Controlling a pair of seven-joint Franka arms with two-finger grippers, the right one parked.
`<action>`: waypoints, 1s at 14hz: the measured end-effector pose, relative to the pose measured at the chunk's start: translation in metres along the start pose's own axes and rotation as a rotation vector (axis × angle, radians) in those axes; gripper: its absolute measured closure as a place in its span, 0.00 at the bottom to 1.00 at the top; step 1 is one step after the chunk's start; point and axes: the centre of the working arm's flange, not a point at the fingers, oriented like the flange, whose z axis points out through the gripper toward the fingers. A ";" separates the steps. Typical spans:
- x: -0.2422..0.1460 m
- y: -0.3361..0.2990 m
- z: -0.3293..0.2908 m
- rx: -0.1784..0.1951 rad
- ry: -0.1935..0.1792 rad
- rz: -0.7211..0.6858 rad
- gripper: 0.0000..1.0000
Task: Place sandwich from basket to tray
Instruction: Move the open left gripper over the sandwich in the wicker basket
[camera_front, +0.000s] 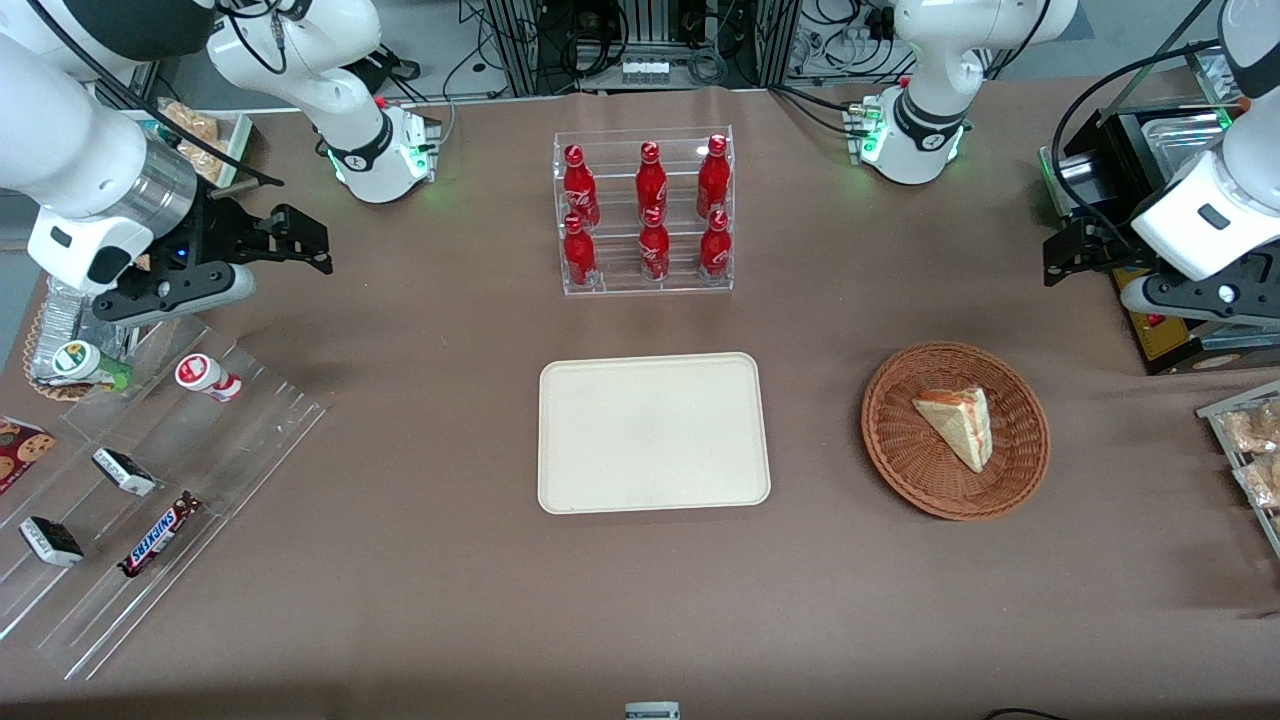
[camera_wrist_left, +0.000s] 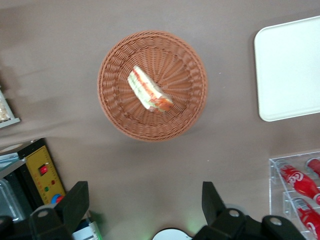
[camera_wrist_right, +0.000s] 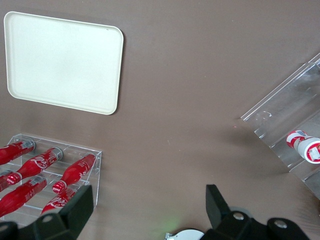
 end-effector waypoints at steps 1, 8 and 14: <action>0.000 0.000 0.002 0.015 -0.006 0.002 0.00; 0.018 0.000 0.073 0.022 -0.038 -0.025 0.00; 0.034 0.002 0.216 0.012 0.062 -0.124 0.00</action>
